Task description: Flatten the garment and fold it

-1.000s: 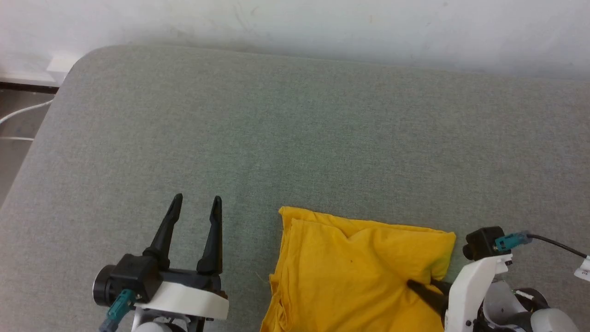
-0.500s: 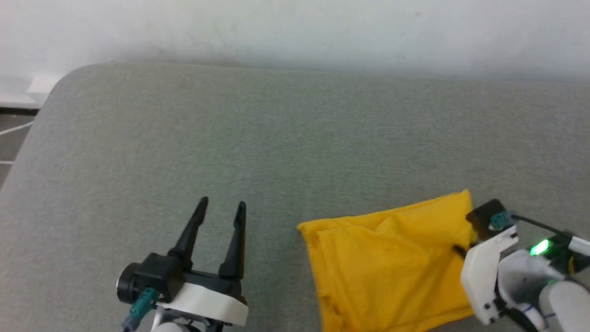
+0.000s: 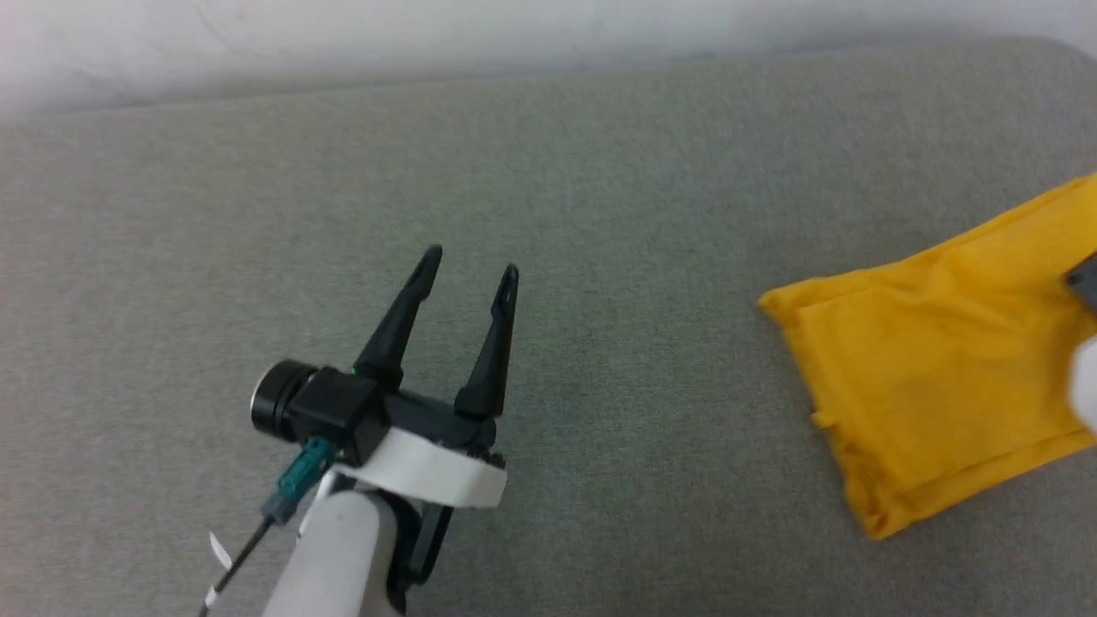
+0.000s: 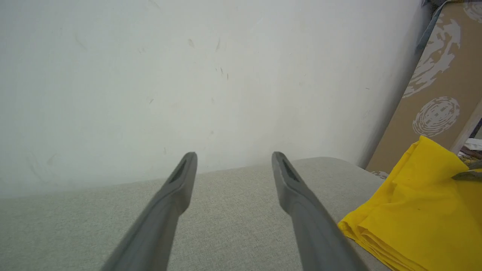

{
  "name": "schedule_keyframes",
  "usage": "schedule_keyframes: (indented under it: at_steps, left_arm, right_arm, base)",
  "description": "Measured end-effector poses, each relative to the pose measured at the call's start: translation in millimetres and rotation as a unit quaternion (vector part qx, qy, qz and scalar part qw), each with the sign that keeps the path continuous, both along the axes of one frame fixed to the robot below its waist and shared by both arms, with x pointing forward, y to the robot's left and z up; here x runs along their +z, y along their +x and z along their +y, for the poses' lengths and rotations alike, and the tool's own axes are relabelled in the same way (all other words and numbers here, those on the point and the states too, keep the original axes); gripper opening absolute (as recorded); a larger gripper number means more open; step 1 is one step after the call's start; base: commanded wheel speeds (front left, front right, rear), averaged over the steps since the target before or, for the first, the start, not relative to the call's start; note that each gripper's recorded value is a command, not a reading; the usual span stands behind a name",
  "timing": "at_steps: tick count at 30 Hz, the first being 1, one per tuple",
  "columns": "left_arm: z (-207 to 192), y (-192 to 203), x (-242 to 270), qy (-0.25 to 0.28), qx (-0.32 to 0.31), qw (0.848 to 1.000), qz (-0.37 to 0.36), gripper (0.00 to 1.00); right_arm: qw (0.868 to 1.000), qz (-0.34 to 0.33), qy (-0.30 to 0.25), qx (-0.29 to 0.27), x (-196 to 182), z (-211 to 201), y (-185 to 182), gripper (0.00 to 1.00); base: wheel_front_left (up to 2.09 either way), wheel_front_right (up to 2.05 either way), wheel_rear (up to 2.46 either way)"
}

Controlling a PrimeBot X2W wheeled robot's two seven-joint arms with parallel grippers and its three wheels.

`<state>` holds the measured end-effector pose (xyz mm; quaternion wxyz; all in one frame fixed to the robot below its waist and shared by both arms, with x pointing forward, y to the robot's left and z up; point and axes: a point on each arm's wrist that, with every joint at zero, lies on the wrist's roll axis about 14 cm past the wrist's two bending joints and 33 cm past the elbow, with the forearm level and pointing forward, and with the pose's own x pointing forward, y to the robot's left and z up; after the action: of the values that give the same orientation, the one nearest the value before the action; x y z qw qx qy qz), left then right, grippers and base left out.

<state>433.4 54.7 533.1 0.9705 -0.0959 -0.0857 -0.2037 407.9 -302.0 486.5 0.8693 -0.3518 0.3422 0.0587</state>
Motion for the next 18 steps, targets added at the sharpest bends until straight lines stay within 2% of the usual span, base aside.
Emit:
schedule_keyframes:
  at_steps: [2,8,18]
  left_arm:
    - [-9.5,12.1,-1.8,-0.004,-0.013,1.0,-0.002,1.0]
    - [-34.2,38.2,-22.4,-0.012,-0.047,0.999,0.008,1.0]
    - [-49.0,62.2,-77.9,-0.015,-0.067,0.996,0.054,1.0]
  right_arm:
    - [0.999,-0.002,-0.031,-0.011,2.4,-26.2,2.8,0.0]
    - [0.996,0.032,-0.062,-0.062,-24.7,-87.7,-2.9,0.0]
    - [0.978,0.058,-0.11,-0.168,-52.6,-187.0,-24.7,0.0]
  base:
    - [0.0,0.0,0.0]
    - [0.0,0.0,0.0]
    - [0.0,0.0,0.0]
